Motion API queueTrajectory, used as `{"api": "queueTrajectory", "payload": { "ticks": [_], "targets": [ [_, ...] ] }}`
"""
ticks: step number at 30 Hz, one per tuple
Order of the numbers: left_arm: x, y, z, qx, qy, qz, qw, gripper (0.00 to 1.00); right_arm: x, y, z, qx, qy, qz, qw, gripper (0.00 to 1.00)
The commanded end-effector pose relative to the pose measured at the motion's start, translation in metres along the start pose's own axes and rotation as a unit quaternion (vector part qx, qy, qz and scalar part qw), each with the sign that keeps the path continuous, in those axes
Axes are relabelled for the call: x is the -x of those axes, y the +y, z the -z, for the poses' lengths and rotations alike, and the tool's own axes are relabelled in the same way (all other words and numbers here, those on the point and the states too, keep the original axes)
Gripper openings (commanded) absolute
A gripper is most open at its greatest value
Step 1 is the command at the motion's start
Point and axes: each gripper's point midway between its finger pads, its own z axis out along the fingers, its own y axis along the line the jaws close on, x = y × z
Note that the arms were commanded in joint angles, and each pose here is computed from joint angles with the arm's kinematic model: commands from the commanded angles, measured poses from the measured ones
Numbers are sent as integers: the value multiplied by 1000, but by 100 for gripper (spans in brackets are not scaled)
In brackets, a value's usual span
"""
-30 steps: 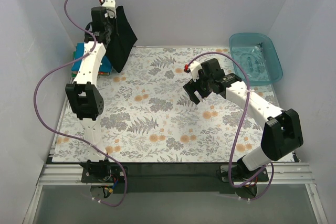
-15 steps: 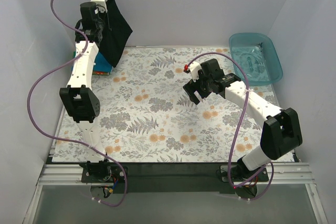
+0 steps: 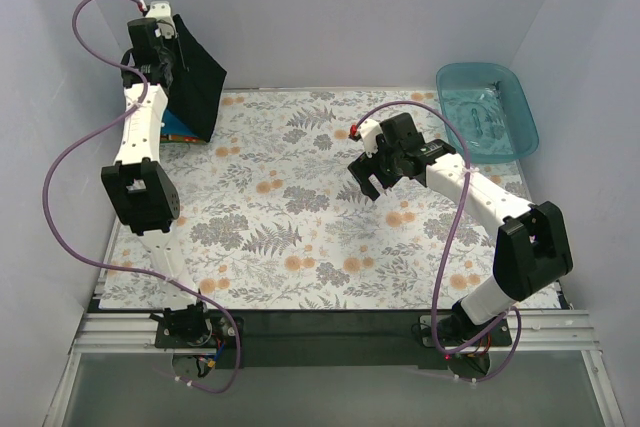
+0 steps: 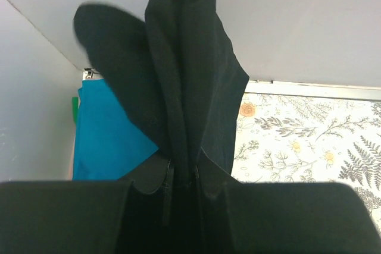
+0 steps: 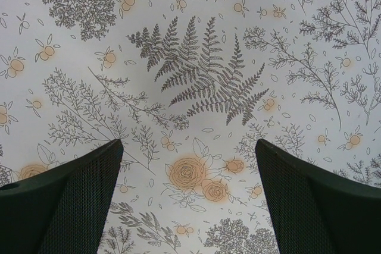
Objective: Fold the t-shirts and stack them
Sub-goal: Neatly place the folded tshirt to the corner
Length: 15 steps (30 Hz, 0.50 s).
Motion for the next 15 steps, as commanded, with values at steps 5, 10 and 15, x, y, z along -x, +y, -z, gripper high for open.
{"api": "queueTrajectory", "payload": {
  "ticks": [5,10,15],
  "targets": [
    [30,4,4,10,-46,-15,999,0,12,-4,5,-6,-16,-9,1000,98],
    [21,13,-7,16,-39,-20,999,0,12,-4,5,-6,-14,-9,1000,98],
    [13,34,-18,42,-35,-35,998,0,10,-4,4,-5,-11,-9,1000,98]
  ]
}}
